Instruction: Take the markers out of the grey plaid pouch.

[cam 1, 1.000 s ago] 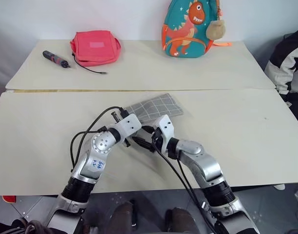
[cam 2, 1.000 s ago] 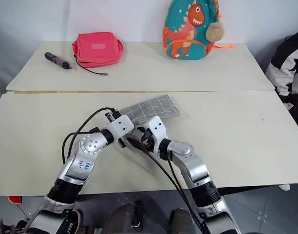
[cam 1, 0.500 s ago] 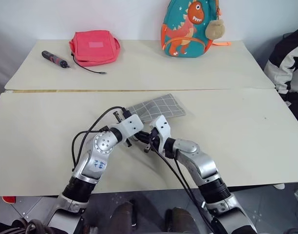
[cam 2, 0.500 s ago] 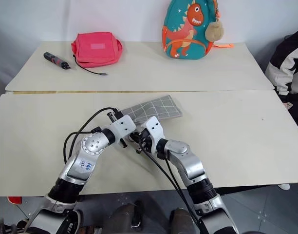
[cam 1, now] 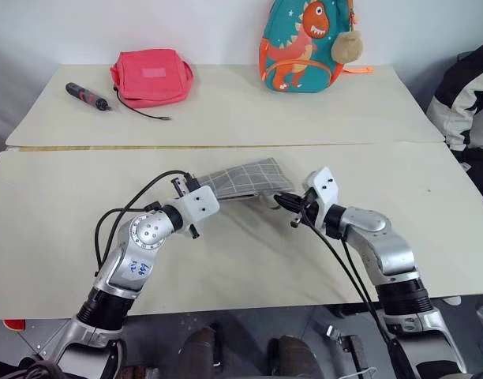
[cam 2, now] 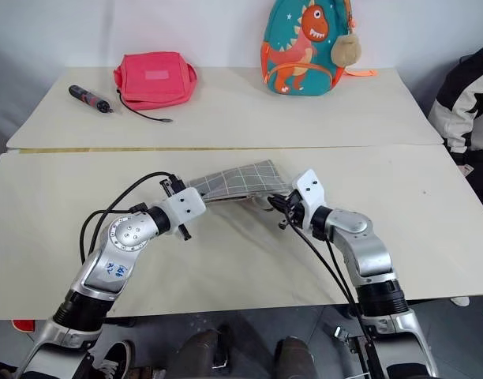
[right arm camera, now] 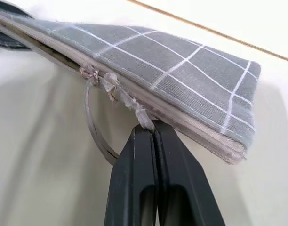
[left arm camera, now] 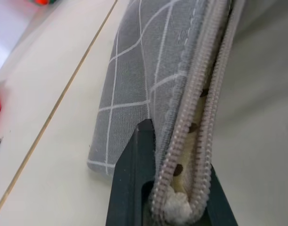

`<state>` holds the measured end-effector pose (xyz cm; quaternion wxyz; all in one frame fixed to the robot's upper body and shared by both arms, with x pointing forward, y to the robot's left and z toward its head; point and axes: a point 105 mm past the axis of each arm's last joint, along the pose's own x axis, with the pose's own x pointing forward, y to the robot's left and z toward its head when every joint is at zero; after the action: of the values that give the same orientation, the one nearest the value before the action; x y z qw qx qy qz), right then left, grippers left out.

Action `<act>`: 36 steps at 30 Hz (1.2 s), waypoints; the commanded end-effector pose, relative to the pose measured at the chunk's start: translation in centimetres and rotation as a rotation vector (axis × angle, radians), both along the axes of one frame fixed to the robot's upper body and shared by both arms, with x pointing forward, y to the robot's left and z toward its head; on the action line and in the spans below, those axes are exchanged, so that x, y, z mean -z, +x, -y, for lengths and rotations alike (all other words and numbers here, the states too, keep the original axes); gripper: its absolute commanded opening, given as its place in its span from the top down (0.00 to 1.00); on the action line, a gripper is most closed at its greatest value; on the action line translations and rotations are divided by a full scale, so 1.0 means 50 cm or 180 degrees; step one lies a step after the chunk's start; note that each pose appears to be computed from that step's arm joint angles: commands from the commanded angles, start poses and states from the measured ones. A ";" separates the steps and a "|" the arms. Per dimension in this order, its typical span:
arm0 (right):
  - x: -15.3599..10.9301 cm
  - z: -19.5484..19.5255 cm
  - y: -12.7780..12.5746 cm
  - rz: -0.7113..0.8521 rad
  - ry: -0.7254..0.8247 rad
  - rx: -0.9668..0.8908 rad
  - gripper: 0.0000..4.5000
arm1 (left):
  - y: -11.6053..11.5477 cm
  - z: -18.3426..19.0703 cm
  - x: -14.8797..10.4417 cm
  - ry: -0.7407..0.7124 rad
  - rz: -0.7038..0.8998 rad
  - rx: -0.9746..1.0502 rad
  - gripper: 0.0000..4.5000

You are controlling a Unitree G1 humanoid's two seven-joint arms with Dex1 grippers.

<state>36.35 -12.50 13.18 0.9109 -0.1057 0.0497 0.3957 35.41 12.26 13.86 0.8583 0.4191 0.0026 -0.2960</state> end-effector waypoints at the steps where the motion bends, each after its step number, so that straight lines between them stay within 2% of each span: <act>1: -0.027 0.064 0.021 0.0232 -0.0115 0.0287 0.99 | 0.003 -0.017 -0.031 -0.0065 0.0154 -0.0075 1.00; 4: -0.030 0.059 0.025 0.0348 -0.0199 0.0244 0.99 | 0.003 -0.016 -0.029 -0.0195 0.0073 -0.0088 1.00; 6: -0.041 0.039 0.022 0.0310 0.0036 0.0173 0.99 | 0.004 -0.013 -0.031 -0.0257 0.0045 -0.0082 1.00; 9: -0.048 0.015 0.008 0.0253 0.0169 -0.0007 0.87 | 0.004 -0.011 -0.033 -0.0286 0.0019 -0.0080 1.00; 13: -0.046 0.037 -0.002 0.0167 -0.0050 -0.0018 0.57 | 0.006 -0.012 -0.037 -0.0344 0.0019 -0.0102 1.00; 16: -0.058 0.021 -0.056 0.0043 -0.0275 -0.0566 0.34 | 0.007 -0.010 -0.039 -0.0341 0.0020 -0.0070 1.00; 18: -0.077 0.024 -0.079 0.0156 -0.0596 -0.0776 0.34 | 0.008 -0.012 -0.044 -0.0297 0.0082 -0.0036 1.00; 21: -0.102 0.043 -0.079 0.0321 -0.0930 -0.0797 0.34 | 0.014 -0.028 -0.041 -0.0212 0.0101 -0.0094 1.00; 24: -0.160 0.021 -0.067 0.0645 -0.0695 -0.0781 0.34 | 0.015 -0.028 -0.040 -0.0234 0.0083 -0.0085 1.00; 27: -0.172 -0.042 -0.092 0.0727 -0.0358 -0.1108 0.34 | 0.016 -0.021 -0.045 -0.0275 0.0066 -0.0062 1.00; 30: -0.128 -0.133 -0.120 0.0755 -0.0261 -0.1345 0.48 | 0.019 -0.005 -0.057 -0.0327 0.0070 -0.0017 1.00; 32: -0.114 -0.166 -0.112 0.0859 -0.0238 -0.1244 0.64 | 0.017 0.005 -0.062 -0.0339 0.0057 0.0031 1.00; 36: -0.109 -0.167 -0.062 0.1199 -0.0388 -0.0696 0.96 | 0.015 0.008 -0.072 -0.0366 0.0068 0.0023 1.00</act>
<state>32.25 -3.38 17.33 0.8326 -0.2123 -0.0745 0.5061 36.48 12.43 15.53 0.8803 0.3714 0.0081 -0.2950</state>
